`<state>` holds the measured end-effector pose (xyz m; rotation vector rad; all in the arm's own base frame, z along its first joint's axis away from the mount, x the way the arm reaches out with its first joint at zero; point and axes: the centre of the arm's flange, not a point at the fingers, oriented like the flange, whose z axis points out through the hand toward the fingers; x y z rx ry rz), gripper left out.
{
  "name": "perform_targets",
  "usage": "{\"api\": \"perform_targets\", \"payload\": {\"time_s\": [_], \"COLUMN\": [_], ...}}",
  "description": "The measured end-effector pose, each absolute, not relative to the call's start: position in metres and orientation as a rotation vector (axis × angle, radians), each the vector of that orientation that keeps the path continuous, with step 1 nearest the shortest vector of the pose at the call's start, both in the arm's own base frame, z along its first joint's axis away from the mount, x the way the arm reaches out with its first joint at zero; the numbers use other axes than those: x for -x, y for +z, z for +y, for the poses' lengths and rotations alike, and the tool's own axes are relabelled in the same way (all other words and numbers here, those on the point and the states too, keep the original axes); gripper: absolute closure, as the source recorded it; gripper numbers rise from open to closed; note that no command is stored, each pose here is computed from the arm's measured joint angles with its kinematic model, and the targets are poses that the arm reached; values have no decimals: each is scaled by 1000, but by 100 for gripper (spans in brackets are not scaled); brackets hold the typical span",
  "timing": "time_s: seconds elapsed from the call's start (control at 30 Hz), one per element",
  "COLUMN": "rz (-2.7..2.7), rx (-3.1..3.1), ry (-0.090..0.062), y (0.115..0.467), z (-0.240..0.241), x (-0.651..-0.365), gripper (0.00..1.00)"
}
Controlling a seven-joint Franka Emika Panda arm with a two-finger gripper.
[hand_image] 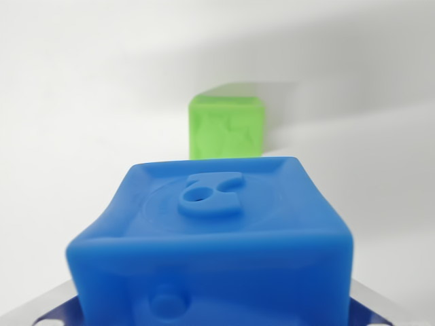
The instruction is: Stack cube
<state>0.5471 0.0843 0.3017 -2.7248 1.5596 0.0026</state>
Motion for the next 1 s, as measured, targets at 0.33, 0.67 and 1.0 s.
{"api": "perform_targets", "payload": {"time_s": [0.33, 0.67, 1.0], "rz": [1562, 1563, 1564], "rx": [2728, 2729, 2730], "ry": [5, 5, 3], "y": [268, 241, 216], "z": [84, 84, 84], "x": [-547, -547, -547], "gripper": [100, 100, 100]}}
